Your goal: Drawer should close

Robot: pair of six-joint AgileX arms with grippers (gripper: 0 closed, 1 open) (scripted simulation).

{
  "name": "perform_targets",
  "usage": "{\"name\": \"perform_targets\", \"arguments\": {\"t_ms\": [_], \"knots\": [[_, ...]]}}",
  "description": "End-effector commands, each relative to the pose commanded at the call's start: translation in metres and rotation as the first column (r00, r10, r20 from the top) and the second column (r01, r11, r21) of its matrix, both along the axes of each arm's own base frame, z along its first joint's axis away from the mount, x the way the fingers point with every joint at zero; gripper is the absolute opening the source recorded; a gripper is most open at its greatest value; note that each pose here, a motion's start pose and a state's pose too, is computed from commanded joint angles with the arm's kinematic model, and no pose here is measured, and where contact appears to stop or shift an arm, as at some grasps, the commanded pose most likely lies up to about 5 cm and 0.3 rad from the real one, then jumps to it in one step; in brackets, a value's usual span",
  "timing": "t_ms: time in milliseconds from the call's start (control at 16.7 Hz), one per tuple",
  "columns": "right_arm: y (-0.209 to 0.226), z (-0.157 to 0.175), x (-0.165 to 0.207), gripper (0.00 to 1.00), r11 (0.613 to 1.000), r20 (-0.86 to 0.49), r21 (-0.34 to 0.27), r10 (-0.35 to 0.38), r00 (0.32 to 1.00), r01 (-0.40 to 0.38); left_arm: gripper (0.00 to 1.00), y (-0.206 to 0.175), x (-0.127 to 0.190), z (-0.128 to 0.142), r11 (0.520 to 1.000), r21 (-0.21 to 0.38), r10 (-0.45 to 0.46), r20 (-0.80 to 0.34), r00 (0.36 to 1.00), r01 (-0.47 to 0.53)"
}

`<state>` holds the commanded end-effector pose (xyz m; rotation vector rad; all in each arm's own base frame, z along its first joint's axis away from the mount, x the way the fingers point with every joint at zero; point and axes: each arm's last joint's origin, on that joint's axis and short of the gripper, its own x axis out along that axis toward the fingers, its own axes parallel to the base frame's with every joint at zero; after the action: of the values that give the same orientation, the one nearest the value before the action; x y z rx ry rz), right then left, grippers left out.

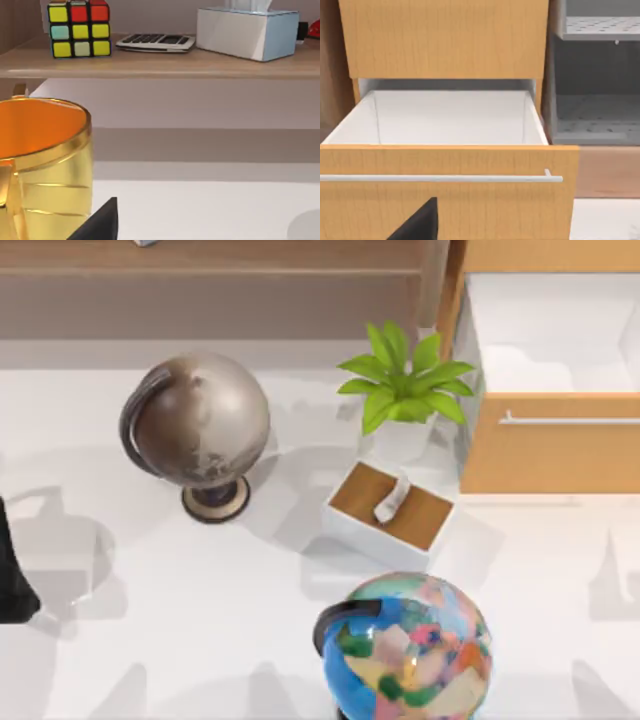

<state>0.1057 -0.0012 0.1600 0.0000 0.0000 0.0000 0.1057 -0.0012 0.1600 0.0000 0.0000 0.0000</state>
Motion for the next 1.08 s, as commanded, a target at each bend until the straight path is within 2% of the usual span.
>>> {"name": "perform_targets", "arguments": {"t_ms": [240,540,840,1080], "knots": [[-0.002,0.008,0.001,1.00,1.000,0.006,0.000,-0.008,1.000,0.008,1.00,0.000,0.000,0.000,1.000,0.000,0.000,0.000,1.000,0.000],[-0.017,0.057,0.014,1.00,1.000,0.022,-0.005,-0.016,1.000,0.016,1.00,0.000,0.000,0.000,1.000,0.000,0.000,0.000,1.000,0.000],[-0.053,0.113,0.054,1.00,1.000,0.019,-0.009,0.000,1.000,0.000,1.00,0.000,0.000,0.000,1.000,0.000,0.000,0.000,1.000,0.000],[-0.099,0.135,0.091,1.00,1.000,0.005,-0.004,0.006,1.000,-0.006,1.00,0.000,0.000,0.000,1.000,0.000,0.000,0.000,1.000,0.000]]}}
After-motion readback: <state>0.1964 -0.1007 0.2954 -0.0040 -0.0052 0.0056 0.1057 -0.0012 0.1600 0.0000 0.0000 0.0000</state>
